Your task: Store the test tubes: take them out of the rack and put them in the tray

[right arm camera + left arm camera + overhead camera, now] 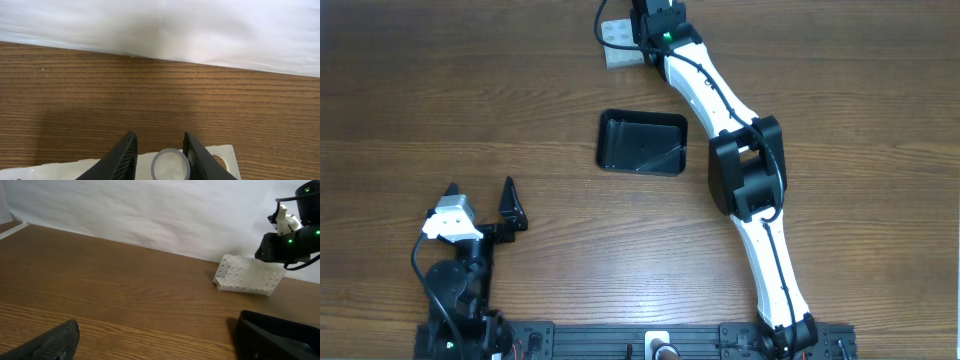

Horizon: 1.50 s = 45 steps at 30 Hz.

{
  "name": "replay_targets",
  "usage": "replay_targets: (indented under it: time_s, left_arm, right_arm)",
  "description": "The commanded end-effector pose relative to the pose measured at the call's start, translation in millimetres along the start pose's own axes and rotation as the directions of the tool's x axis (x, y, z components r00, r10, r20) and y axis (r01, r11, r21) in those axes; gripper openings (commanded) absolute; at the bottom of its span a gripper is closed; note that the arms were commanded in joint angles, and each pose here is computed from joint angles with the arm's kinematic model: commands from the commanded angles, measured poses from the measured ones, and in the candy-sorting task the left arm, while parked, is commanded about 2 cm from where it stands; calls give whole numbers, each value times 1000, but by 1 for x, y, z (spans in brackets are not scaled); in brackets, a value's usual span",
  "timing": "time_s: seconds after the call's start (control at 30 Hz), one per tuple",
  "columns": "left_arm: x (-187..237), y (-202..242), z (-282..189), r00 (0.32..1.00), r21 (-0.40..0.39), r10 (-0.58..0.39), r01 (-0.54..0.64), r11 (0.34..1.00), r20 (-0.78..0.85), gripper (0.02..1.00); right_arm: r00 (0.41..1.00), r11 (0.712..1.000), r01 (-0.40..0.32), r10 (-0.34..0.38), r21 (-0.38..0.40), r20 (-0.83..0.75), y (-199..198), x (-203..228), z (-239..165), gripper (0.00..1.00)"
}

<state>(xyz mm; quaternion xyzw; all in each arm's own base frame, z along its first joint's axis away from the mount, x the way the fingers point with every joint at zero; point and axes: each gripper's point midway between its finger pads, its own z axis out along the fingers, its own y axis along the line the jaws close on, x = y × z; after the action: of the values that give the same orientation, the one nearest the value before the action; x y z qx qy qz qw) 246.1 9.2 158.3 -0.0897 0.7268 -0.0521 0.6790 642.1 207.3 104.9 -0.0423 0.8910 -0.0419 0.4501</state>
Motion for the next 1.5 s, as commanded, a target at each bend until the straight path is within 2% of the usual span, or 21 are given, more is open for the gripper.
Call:
replay_targets:
  time_s: [0.03,0.27,0.57,0.7,0.87,0.9,0.97,1.2,1.3,1.5]
  left_arm:
    - [1,-3,0,1000,15,12,-12,1000,-1,996]
    - [1,-3,0,1000,15,12,-12,1000,-1,998]
    - [1,-3,0,1000,15,12,-12,1000,-1,998]
    - [1,-3,0,1000,15,12,-12,1000,-1,998]
    - [1,-3,0,1000,15,12,-12,1000,-1,996]
    - [1,-3,0,1000,15,12,-12,1000,-1,998]
    - [1,-3,0,1000,15,12,-12,1000,-1,998]
    - [1,-3,0,1000,15,12,-12,1000,-1,998]
    - [1,-3,0,1000,15,12,-12,1000,-1,998]
    - [1,-3,0,1000,15,12,-12,1000,-1,998]
  right_arm:
    - [999,1000,-11,11,1,34,3,-15,-9,305]
    - [994,999,-38,39,-11,102,-4,-52,-40,301]
    - [979,997,-67,72,-35,192,-14,-105,-100,299]
    - [983,997,-68,74,-42,171,-16,-109,-126,294]
    - [989,993,-111,115,-50,88,-17,-97,-149,286]
    - [992,993,-105,109,-49,69,-17,-92,-149,312]
    - [994,995,-97,99,-34,36,-22,-83,-144,568]
    - [996,997,-82,82,9,-45,-31,-52,-107,713]
    - [996,998,-70,70,9,-46,-25,-43,-89,831]
    - [999,1000,0,1,5,-40,-15,-27,-53,875]
